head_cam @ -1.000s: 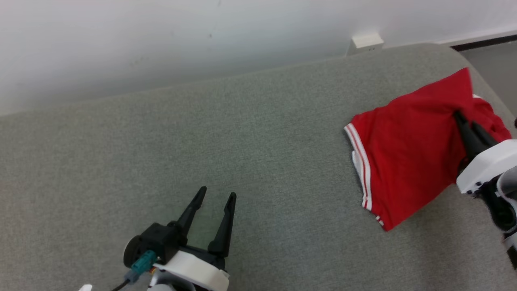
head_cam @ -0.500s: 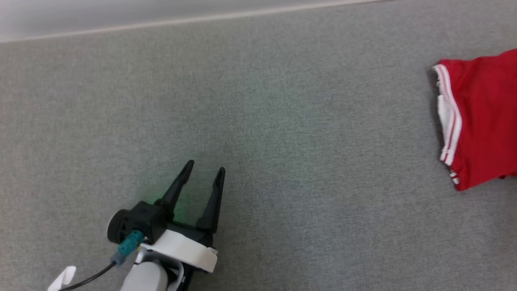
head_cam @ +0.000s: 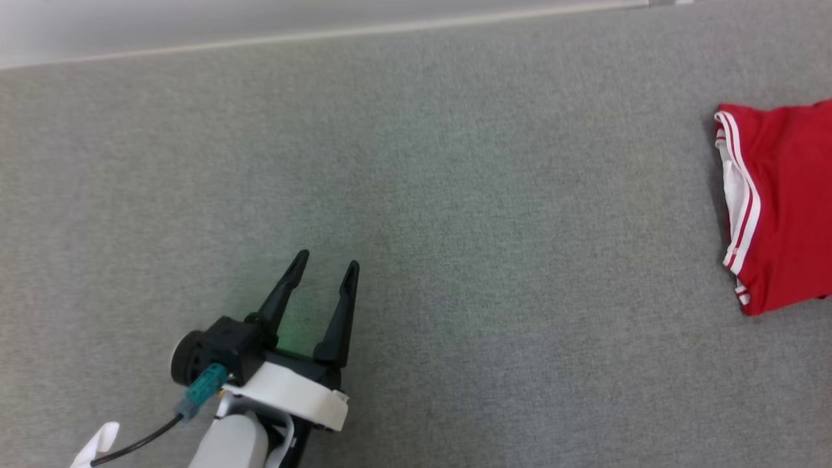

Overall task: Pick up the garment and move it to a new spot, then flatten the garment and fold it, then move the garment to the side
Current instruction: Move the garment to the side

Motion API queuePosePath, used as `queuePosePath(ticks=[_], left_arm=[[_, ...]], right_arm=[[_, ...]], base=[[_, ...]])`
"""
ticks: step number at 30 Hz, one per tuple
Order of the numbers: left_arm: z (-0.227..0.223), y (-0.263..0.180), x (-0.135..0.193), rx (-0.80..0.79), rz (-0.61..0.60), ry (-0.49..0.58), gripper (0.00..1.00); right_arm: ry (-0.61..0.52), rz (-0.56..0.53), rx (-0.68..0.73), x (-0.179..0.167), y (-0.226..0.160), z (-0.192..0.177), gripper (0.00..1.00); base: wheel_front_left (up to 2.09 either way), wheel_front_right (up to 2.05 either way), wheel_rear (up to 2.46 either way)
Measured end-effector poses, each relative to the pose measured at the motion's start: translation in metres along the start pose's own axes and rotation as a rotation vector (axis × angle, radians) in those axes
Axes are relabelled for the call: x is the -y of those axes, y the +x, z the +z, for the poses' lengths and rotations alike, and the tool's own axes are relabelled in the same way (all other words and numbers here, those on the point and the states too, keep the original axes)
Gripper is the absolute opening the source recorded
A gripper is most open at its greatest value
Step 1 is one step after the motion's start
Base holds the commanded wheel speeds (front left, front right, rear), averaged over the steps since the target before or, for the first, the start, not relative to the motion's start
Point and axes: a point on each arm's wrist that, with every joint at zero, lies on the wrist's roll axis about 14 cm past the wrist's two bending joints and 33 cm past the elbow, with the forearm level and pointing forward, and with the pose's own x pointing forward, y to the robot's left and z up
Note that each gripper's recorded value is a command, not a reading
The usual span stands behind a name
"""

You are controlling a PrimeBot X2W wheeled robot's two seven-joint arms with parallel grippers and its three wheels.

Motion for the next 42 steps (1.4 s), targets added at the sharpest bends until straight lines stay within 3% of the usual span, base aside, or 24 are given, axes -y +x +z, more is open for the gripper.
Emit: queuePosePath(ticks=[7, 10, 14, 21, 31, 42], left_arm=[[0.032, -0.023, -0.003, 0.060, 0.057, 0.014, 1.00], [0.050, -0.039, -0.011, 0.096, 0.108, 0.034, 1.00], [0.076, -0.063, -0.019, 0.155, 0.165, 0.062, 1.00], [0.122, -0.107, -0.033, 0.280, 0.261, 0.097, 1.00], [0.134, -0.152, -0.050, 0.333, 0.369, 0.098, 1.00], [0.096, -0.170, -0.052, 0.229, 0.403, 0.096, 1.00]], right_arm=[[0.018, 0.053, 0.207, -0.019, -0.022, 0.051, 1.00], [0.032, 0.125, 0.326, -0.046, -0.039, 0.086, 1.00], [0.068, 0.219, 0.473, -0.075, -0.074, 0.122, 1.00], [0.176, 0.382, 0.678, -0.105, -0.148, 0.152, 1.00], [0.330, 0.559, 0.687, -0.144, -0.218, 0.102, 1.00], [0.452, 0.585, 0.604, -0.166, -0.246, 0.044, 1.00]], base=[[0.00, 0.00, 0.00], [0.00, 0.00, 0.00], [0.00, 0.00, 0.00], [0.00, 0.00, 0.00], [0.00, 0.00, 0.00], [0.00, 0.00, 0.00]])
